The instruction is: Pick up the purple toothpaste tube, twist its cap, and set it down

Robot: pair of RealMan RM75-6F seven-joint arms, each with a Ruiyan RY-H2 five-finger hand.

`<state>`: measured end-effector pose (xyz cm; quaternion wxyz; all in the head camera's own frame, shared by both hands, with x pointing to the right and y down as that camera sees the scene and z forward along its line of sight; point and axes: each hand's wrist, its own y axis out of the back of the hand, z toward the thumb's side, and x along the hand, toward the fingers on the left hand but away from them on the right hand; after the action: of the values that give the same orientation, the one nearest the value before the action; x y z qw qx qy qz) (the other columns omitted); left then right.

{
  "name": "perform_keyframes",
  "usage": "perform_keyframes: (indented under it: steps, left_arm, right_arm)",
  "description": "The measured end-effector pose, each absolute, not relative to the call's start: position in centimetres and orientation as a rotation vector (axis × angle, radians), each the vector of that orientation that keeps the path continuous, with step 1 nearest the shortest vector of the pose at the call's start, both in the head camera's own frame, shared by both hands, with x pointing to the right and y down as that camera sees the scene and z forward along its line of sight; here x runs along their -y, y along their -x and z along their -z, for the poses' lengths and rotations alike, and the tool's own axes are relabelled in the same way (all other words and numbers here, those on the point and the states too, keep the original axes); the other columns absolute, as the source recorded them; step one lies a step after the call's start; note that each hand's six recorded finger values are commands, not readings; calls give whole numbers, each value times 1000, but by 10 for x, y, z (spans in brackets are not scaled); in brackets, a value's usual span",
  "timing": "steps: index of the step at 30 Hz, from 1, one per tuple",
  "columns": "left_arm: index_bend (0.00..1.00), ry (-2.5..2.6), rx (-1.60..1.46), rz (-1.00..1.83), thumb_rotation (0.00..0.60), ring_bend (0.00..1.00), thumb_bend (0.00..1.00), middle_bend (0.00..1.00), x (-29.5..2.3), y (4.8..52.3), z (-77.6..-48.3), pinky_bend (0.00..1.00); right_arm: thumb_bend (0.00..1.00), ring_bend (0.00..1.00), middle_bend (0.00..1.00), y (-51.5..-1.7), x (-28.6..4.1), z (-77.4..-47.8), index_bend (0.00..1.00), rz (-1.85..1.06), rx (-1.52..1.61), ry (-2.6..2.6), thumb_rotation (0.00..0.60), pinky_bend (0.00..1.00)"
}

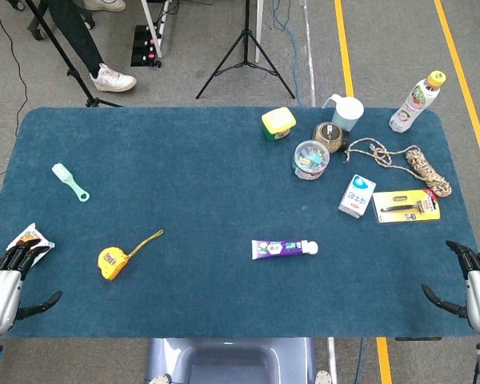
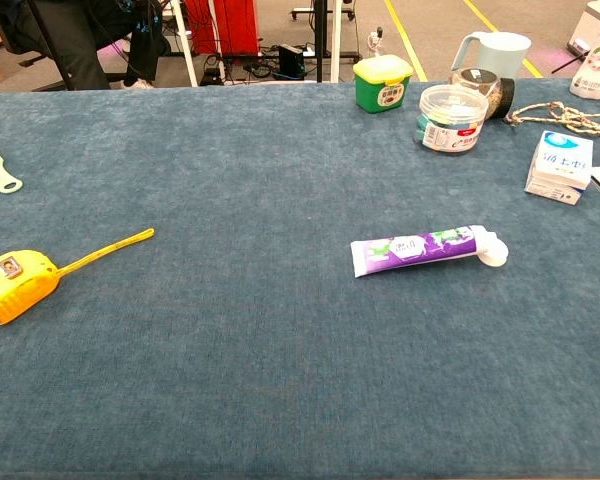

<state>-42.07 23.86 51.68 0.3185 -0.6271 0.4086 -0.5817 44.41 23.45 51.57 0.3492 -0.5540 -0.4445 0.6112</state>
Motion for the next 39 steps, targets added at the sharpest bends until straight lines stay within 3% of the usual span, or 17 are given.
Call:
perform_keyframes:
  steps: [39]
  left_arm:
    - [203, 1665, -1041, 1476, 520, 142, 150, 168, -232, 416, -504, 289]
  right_arm:
    - [278, 313, 274, -422, -228, -527, 185, -1505, 1139, 1580, 420, 204]
